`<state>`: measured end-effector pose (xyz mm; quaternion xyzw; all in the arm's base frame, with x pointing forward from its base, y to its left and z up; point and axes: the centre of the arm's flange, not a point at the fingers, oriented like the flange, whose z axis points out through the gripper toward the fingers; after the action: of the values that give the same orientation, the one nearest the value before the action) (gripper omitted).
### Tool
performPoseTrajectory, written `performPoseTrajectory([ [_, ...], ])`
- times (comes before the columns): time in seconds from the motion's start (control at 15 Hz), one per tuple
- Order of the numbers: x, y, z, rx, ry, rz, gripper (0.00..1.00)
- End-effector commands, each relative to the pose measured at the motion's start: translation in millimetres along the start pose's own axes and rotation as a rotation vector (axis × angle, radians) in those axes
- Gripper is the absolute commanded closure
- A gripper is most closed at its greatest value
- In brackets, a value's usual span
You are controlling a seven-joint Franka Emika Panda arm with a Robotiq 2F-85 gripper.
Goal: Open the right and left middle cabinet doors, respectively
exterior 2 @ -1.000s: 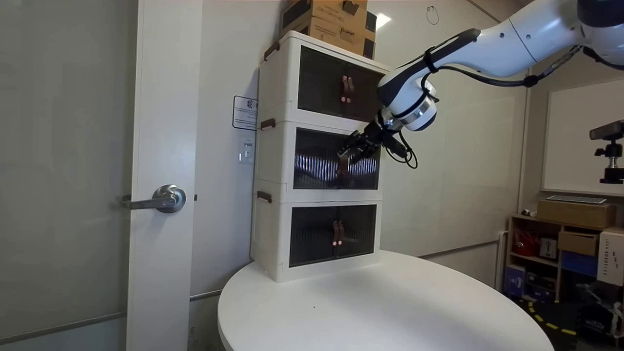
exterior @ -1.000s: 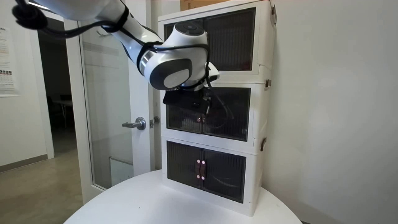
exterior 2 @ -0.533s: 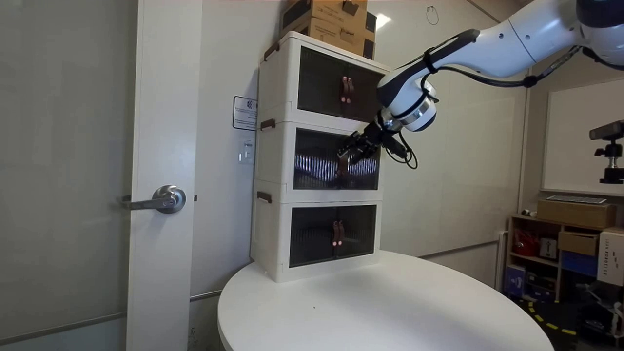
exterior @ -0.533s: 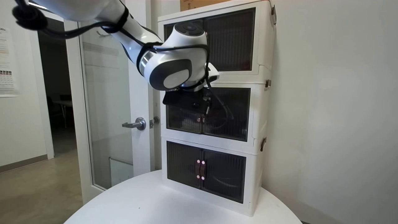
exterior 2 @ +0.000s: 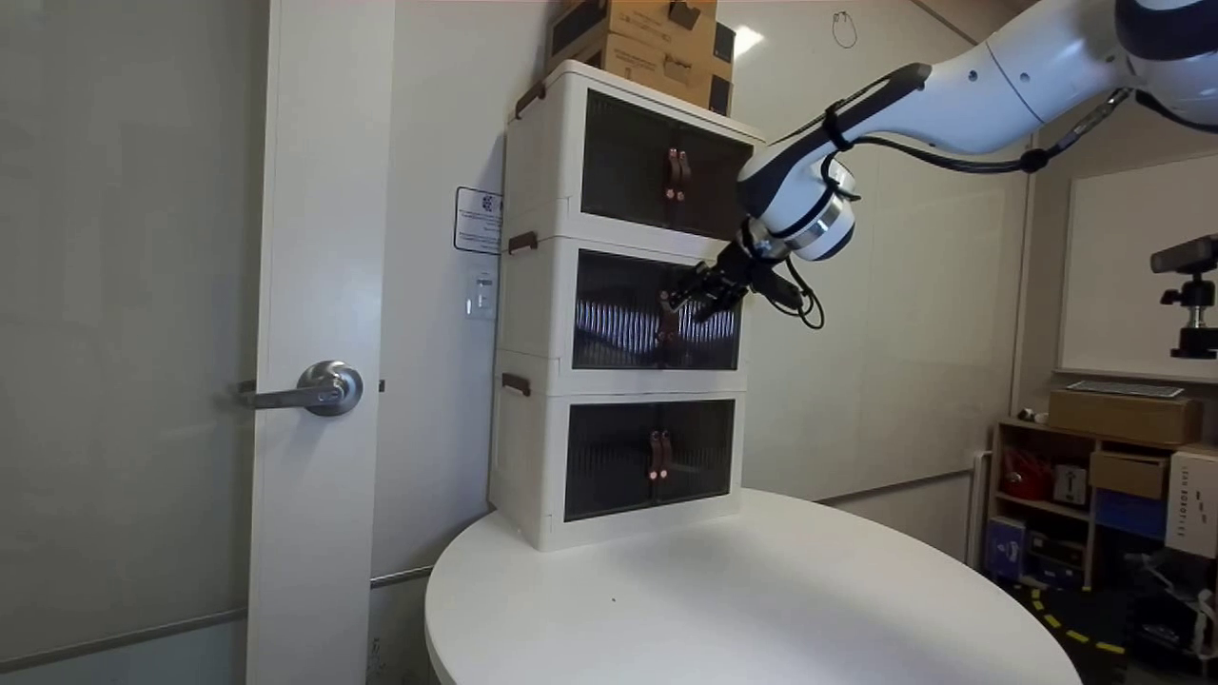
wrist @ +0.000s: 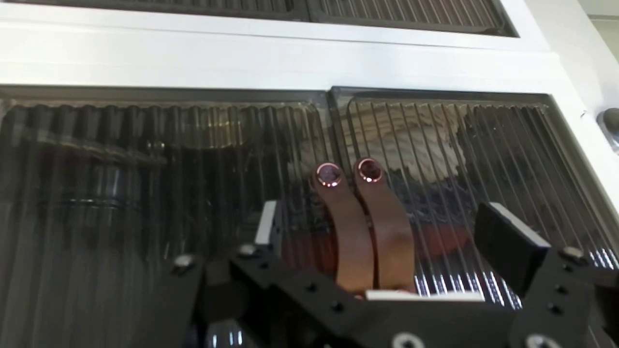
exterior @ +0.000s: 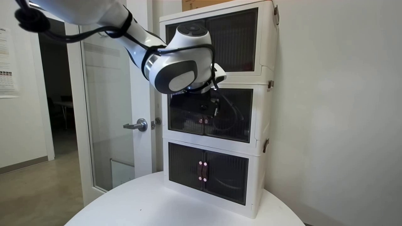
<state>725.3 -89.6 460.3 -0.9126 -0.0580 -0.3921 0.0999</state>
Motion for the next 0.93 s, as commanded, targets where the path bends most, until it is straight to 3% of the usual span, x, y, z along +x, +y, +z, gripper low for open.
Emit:
performPoseTrajectory([
  [0.0,12,0,-3,0.016,0.07,-0.012,0.0],
  [0.4,22,-1,-3,0.092,0.12,0.005,0.0],
  [0.87,15,16,11,0.13,0.111,0.036,0.0],
])
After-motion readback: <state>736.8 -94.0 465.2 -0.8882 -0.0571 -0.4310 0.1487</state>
